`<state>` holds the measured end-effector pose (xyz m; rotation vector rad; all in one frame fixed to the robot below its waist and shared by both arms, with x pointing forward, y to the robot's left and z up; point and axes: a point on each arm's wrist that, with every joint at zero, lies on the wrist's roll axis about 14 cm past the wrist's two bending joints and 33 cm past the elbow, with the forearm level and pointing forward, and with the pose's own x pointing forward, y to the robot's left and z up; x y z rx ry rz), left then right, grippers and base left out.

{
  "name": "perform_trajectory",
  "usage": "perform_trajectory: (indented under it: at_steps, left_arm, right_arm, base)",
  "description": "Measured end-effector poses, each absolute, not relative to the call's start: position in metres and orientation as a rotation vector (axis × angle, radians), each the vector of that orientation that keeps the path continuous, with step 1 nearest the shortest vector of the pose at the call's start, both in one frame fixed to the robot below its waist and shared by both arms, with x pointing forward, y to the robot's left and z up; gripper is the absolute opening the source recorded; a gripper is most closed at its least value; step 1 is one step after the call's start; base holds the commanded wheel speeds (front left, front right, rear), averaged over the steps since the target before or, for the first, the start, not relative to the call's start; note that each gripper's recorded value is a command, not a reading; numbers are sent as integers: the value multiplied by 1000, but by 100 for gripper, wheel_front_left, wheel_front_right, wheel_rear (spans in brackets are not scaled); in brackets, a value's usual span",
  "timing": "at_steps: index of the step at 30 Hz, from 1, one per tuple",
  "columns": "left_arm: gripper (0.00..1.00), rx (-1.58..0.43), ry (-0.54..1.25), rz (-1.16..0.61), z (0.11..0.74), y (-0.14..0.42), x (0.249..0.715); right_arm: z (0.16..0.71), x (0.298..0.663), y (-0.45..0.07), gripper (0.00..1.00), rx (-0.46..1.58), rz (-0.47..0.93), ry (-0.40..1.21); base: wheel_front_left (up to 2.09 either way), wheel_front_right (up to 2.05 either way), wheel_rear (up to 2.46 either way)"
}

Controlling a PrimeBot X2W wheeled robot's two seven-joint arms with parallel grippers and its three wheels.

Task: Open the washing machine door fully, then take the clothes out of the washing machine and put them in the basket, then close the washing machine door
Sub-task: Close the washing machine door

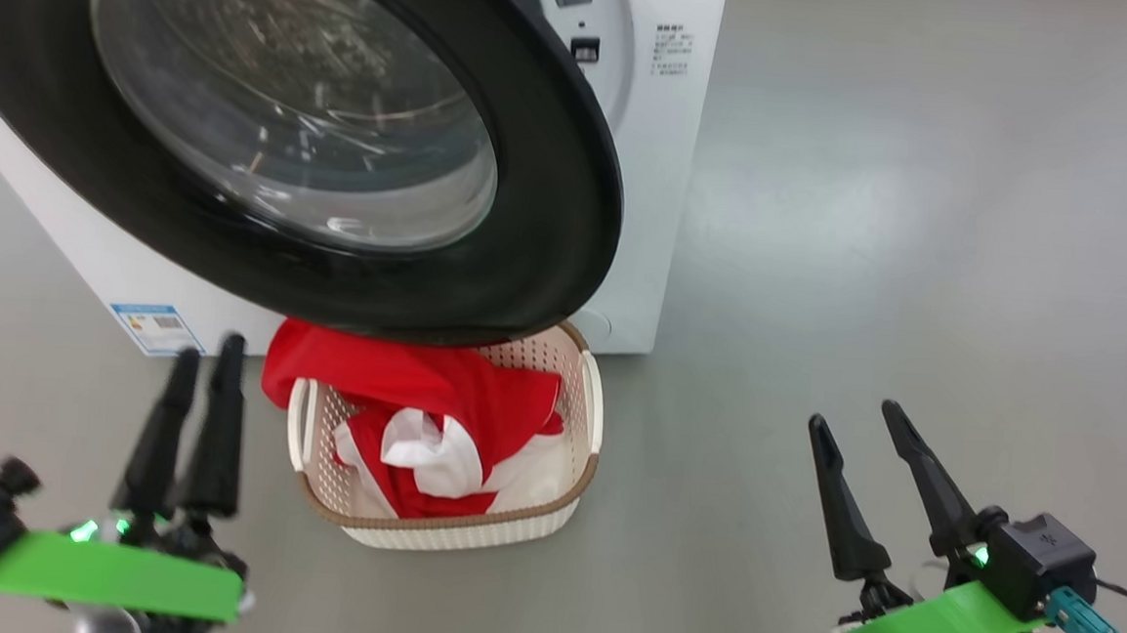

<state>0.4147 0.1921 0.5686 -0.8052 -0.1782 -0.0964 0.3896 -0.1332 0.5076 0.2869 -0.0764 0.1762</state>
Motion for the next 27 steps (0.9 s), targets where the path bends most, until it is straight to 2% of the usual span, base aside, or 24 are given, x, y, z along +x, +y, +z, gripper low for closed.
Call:
perform_trajectory:
  at_steps: [14, 27]
  left_arm:
    - [100, -368, -199, -102, 558, 187, 365]
    - [100, -199, -199, -43, 548, 191, 342]
  right_arm:
    - [526, 356, -149, 100, 278, 137, -138]
    - [540, 344, -151, 100, 281, 134, -185]
  base:
    - [0, 0, 0]
    - [0, 0, 0]
